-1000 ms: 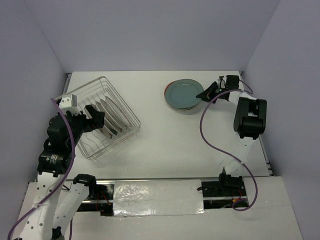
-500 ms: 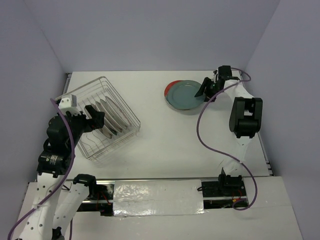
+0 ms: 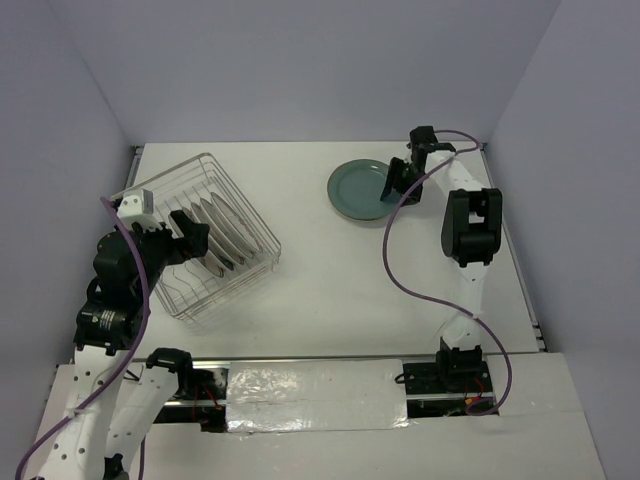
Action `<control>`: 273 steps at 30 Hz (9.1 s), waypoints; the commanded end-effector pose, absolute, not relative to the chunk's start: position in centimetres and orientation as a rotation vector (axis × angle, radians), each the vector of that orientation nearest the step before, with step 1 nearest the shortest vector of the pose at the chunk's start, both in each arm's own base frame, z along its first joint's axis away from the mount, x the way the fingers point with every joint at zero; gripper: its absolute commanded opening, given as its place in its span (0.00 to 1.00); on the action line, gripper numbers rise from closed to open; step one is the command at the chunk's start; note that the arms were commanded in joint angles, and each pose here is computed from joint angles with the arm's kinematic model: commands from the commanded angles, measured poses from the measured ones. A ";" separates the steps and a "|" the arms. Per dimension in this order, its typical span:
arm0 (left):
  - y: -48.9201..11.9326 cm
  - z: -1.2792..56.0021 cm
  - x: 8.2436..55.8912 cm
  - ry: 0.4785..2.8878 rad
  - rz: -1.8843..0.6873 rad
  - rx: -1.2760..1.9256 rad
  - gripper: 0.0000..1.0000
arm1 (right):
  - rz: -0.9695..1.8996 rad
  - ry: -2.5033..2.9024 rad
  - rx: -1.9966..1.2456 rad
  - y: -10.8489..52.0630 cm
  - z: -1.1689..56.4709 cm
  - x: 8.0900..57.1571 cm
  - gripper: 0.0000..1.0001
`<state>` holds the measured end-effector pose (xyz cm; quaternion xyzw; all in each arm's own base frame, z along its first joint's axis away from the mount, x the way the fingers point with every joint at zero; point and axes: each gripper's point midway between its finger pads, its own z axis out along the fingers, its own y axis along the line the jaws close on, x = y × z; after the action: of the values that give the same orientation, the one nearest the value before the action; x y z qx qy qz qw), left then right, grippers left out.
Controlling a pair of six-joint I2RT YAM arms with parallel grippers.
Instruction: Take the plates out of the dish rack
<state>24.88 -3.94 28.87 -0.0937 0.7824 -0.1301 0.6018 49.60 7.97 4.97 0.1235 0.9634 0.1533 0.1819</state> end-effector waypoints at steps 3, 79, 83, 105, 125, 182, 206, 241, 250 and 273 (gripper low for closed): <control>-3.9 29.7 25.2 1.774 -0.286 -0.183 0.99 | 0.434 2.670 0.284 9.8 7.8 51.2 0.65; 1.7 25.2 27.1 2.041 0.049 -0.808 0.00 | 0.607 2.161 -0.170 16.9 27.5 34.4 0.78; 2.3 29.0 26.6 1.995 0.069 -0.793 0.00 | 0.679 2.145 -0.215 18.0 28.0 34.3 0.78; -9.6 48.5 22.2 1.452 -0.737 -0.070 0.00 | 1.565 1.569 -0.513 29.6 42.0 26.0 1.00; -12.4 42.6 25.5 1.503 -0.972 -0.125 0.89 | 1.389 1.644 -0.363 29.7 38.8 27.2 0.02; -1.0 20.1 28.6 2.280 0.046 -0.493 0.39 | 0.402 2.316 0.256 12.3 13.7 28.4 0.79; -0.5 31.1 28.9 2.088 0.006 -0.556 0.00 | 0.524 2.285 0.109 15.2 16.5 30.0 0.78; -12.9 43.4 24.0 1.614 -0.940 -0.097 0.00 | 1.577 1.579 -0.378 34.4 37.3 26.3 0.36; -8.4 37.4 26.6 1.825 -0.578 -0.245 1.00 | 1.307 1.823 -0.125 28.4 31.9 29.2 0.00; -3.7 32.9 25.3 1.968 -0.223 -0.243 0.99 | 1.084 2.394 -0.101 18.5 9.4 28.8 0.09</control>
<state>25.35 -3.90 32.33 -0.1143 0.8336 -0.1019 0.5307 29.14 18.30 9.77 -0.0042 0.8849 0.3879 0.2579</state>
